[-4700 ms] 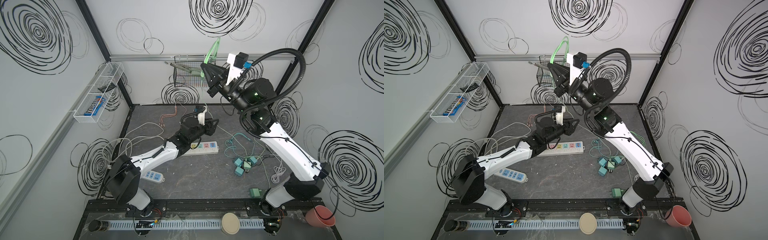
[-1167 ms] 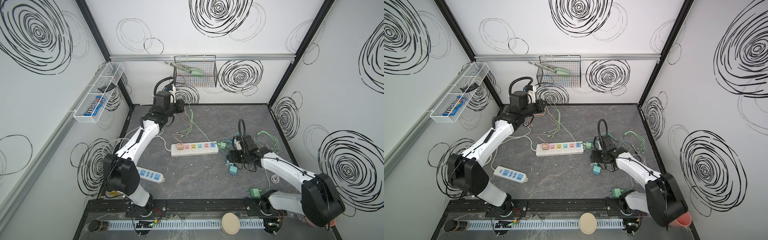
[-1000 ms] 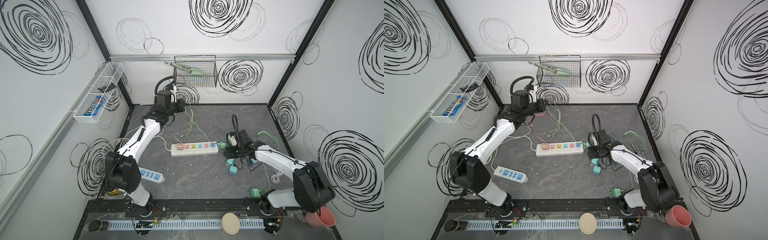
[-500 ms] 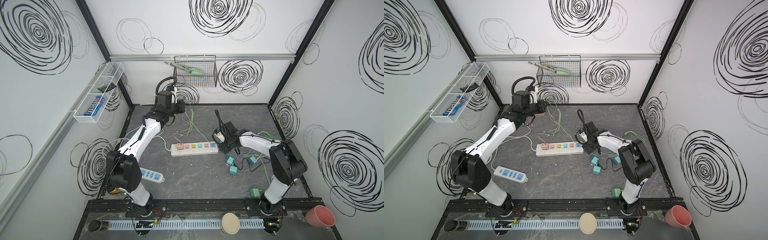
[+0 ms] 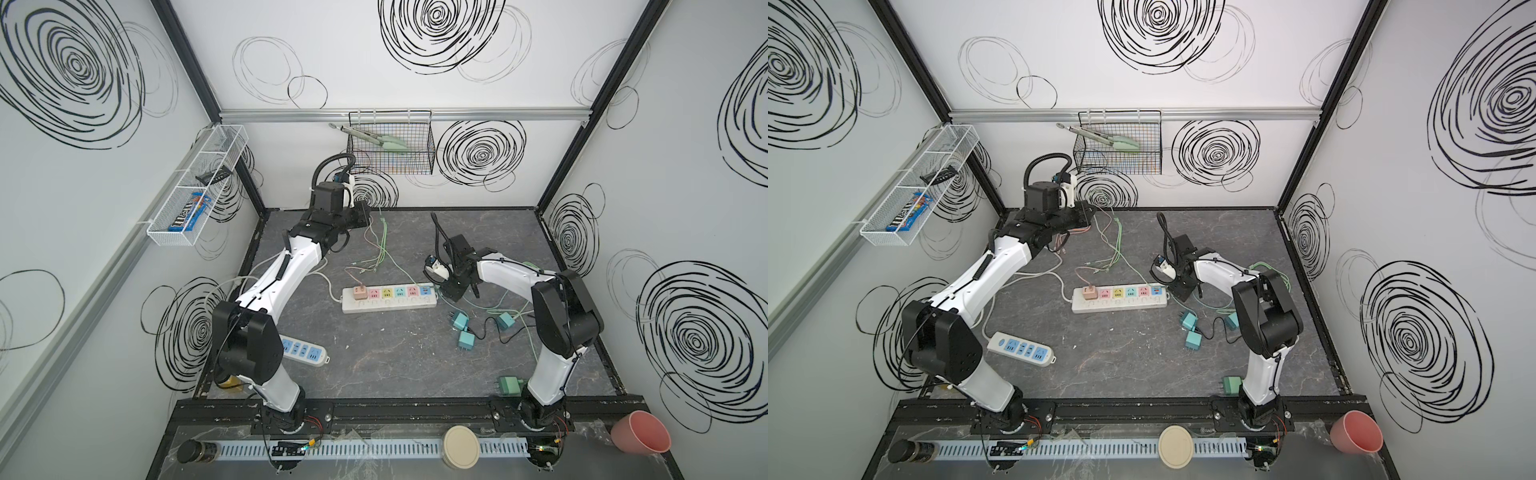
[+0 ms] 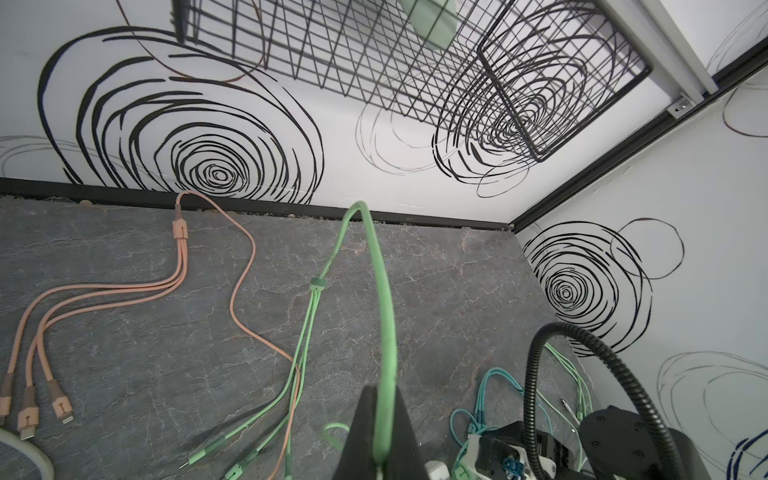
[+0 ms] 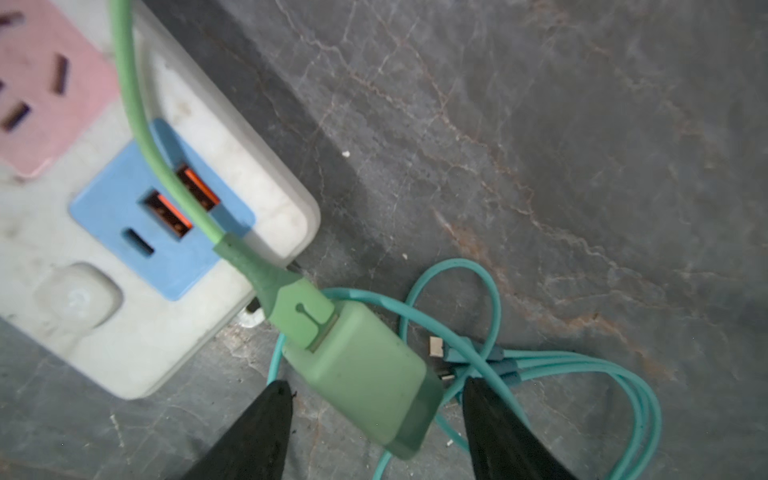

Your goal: Insert the plug

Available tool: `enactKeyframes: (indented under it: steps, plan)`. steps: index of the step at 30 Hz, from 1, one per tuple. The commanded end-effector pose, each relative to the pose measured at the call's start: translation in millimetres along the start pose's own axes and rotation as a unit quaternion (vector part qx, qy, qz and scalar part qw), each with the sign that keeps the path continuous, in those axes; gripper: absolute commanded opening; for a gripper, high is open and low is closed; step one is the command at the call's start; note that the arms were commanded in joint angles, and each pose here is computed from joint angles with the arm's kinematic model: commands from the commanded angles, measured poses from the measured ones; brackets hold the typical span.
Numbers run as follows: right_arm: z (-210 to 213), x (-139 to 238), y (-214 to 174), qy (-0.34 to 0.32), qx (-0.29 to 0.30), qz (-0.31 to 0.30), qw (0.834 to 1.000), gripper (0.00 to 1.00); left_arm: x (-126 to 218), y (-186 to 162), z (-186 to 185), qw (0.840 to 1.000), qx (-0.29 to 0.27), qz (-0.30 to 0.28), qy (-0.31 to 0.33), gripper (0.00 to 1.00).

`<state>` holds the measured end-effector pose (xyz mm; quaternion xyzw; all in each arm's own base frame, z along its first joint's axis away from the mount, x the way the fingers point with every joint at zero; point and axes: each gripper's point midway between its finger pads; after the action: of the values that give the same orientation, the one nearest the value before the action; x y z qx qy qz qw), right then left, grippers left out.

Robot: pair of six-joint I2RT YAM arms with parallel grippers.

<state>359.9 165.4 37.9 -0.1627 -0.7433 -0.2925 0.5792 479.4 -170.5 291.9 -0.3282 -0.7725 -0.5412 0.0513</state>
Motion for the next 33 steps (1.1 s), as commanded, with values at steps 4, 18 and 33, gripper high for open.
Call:
enactKeyframes:
  steps: [4, 18, 33]
  plan:
    - [14, -10, -9, 0.042, 0.038, 0.009, 0.998, 0.59, 1, 17, -6, 1.0, -0.013, -0.02, -0.013, 0.0]
    - [13, 28, 8, 0.033, 0.029, -0.051, 0.998, 0.2, 5, 30, -11, 0.999, -0.025, -0.027, -0.014, 0.0]
    - [22, 139, 69, 0.064, -0.112, -0.271, 0.954, 0.04, 38, 179, -97, 0.947, -0.214, -0.215, -0.105, 0.0]
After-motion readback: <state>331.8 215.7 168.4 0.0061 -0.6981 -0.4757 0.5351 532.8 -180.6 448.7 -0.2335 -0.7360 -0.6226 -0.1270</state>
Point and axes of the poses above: each gripper's point midway between its finger pads, its own x axis back along the fingers, its own z axis along the line the jaws close on, y = z × x, and after that the axes turned 4 degrees about -x, right-handed
